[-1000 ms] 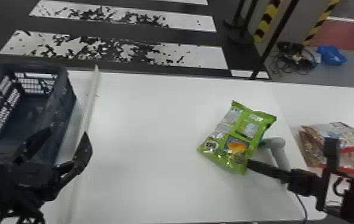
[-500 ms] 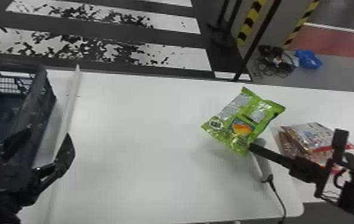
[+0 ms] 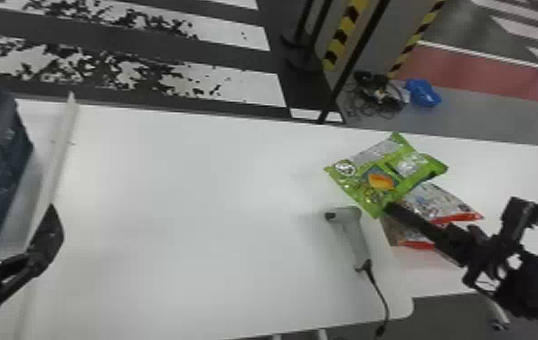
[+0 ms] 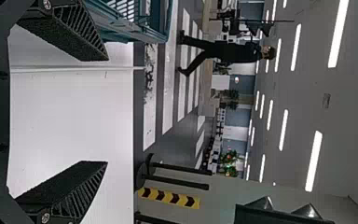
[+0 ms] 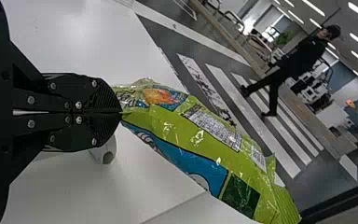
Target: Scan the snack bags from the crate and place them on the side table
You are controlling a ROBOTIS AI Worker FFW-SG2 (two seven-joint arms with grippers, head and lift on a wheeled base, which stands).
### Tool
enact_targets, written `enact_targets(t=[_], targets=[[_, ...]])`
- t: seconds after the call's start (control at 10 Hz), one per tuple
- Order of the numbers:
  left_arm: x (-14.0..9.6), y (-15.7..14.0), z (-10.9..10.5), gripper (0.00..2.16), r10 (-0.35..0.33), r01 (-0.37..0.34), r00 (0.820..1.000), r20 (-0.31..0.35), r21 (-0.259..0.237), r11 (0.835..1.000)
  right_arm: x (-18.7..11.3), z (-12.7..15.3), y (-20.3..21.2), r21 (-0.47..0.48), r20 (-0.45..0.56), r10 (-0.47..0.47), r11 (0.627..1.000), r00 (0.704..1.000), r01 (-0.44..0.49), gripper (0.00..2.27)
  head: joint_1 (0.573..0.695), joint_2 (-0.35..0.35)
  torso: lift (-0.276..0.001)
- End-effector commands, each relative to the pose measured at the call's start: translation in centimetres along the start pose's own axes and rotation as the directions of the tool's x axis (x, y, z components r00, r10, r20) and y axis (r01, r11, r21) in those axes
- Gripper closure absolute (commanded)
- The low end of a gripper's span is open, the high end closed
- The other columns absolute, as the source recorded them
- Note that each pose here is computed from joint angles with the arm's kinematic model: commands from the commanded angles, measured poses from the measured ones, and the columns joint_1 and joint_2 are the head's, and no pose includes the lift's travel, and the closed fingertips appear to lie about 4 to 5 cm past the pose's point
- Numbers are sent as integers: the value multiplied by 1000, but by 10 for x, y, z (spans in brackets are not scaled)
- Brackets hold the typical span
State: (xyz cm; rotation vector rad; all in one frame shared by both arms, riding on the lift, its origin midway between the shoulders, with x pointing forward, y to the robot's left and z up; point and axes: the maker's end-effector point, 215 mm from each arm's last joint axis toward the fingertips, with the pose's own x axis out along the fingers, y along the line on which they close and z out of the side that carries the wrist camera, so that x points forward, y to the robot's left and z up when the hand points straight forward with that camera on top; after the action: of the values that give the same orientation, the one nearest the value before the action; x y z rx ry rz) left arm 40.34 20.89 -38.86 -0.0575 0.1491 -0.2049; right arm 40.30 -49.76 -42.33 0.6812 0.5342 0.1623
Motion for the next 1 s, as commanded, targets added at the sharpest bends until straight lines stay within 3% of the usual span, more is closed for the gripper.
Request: enact_targets(t=[0.0, 0.2, 0.5, 0.6, 0.8, 0.9], targets=[[1, -1, 0, 80, 0, 0, 1000, 1, -4, 1000, -16, 20, -33, 30, 91, -66, 998, 994, 63, 2246, 695, -350, -94], [1, -1, -1, 80, 0, 0, 1000, 0, -5, 1000, -33, 36, -81, 68, 177, -189, 981, 966, 180, 2246, 695, -350, -94], [-1, -1, -3, 80, -1, 1, 1000, -6, -7, 1000, -43, 64, -125, 74, 306, -298, 954, 904, 289, 2226, 695, -350, -94], [-1, -1, -2, 80, -3, 3, 1000, -1, -7, 1000, -43, 68, -132, 77, 318, -313, 949, 895, 305, 1939, 695, -350, -94], [-2, -2, -3, 80, -4, 4, 1000, -4, -8, 1000, -43, 68, -140, 96, 324, -344, 939, 881, 331, -2, 695, -350, -94], [-2, -2, -3, 80, -4, 4, 1000, -4, -8, 1000, -43, 67, -142, 100, 320, -358, 933, 877, 345, -2, 695, -350, -94]])
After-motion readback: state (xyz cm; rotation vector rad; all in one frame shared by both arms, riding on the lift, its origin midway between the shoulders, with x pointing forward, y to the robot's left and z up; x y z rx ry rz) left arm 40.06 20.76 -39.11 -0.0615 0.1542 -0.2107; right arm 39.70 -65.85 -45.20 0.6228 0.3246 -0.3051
